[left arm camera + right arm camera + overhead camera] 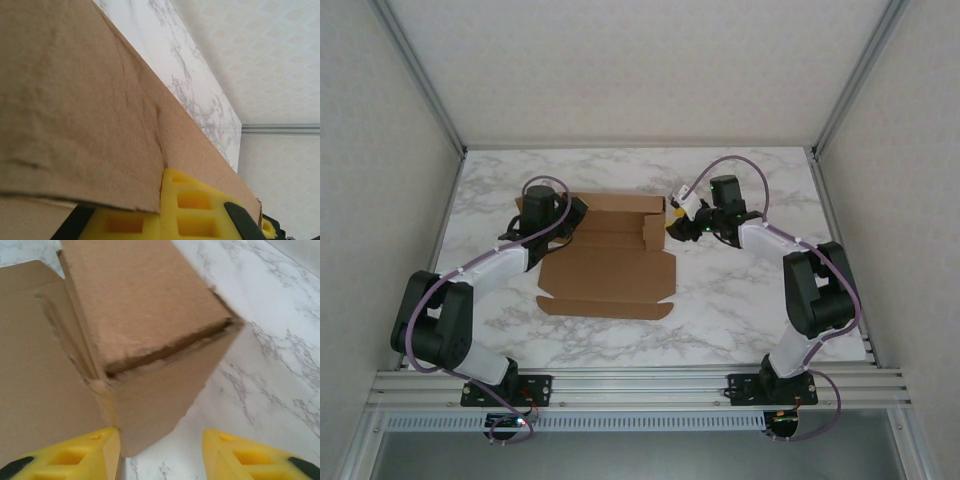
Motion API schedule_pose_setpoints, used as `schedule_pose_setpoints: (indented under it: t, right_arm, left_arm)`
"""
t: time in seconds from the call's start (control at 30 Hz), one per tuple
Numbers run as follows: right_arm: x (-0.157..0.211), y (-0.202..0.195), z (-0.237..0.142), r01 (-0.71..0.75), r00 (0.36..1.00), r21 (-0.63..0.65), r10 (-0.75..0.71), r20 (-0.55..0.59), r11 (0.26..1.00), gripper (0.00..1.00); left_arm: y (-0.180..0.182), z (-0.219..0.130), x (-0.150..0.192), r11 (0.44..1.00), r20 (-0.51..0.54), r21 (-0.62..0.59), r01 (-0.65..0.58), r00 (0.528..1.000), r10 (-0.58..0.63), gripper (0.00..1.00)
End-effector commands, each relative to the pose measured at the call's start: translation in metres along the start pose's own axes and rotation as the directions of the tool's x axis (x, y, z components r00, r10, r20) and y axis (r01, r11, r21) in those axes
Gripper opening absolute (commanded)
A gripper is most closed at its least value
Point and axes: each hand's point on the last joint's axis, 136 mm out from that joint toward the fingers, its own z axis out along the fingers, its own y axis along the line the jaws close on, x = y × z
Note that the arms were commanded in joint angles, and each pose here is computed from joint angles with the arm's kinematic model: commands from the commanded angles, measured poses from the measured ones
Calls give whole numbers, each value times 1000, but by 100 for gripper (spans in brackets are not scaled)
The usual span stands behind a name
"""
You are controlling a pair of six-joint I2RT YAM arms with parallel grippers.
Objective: Fold the paper box
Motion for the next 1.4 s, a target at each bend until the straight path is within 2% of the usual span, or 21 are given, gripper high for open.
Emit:
schedule_pose_setpoints:
  t: [0.0, 0.17, 0.4, 0.73, 0.87, 0.97, 1.1, 1.23, 1.37]
  right_arm:
    - [-4, 12, -1, 23, 1000, -14, -23, -2, 1000, 48]
    - [0, 19, -1, 49, 999, -14, -49, -15, 999, 50]
    - [4, 7, 5, 55, 998, 50, -53, -44, 997, 50]
    - [-10, 2, 29, 65, 998, 130, -60, -36, 989, 45]
    - [-9, -4, 38, 97, 994, 222, -82, -78, 970, 40]
    - [-5, -18, 42, 113, 988, 347, -67, -142, 931, 37]
    - [0, -33, 42, 113, 983, 450, -33, -182, 886, 42]
    - [-4, -35, 40, 99, 988, 469, -31, -151, 877, 45]
    - [-10, -39, 41, 86, 992, 486, -28, -125, 870, 42]
  left_arm:
    - [33, 3, 16, 994, -55, -108, -4, 998, -2, 0]
    - [35, 3, 17, 994, -57, -114, -4, 998, -3, 0]
    - [34, 4, 17, 994, -58, -108, -1, 998, -6, 0]
    - [33, 5, 22, 995, -75, -95, 2, 997, -9, 0]
    - [30, 4, 22, 996, -80, -88, 5, 997, -12, 0]
    - [29, 3, 22, 996, -83, -83, 10, 996, -17, 0]
    - [25, 3, 22, 997, -89, -74, 20, 996, -26, 0]
    - [22, 1, 21, 997, -96, -70, 34, 995, -40, 0]
    - [17, 0, 21, 997, -109, -60, 49, 993, -55, 0]
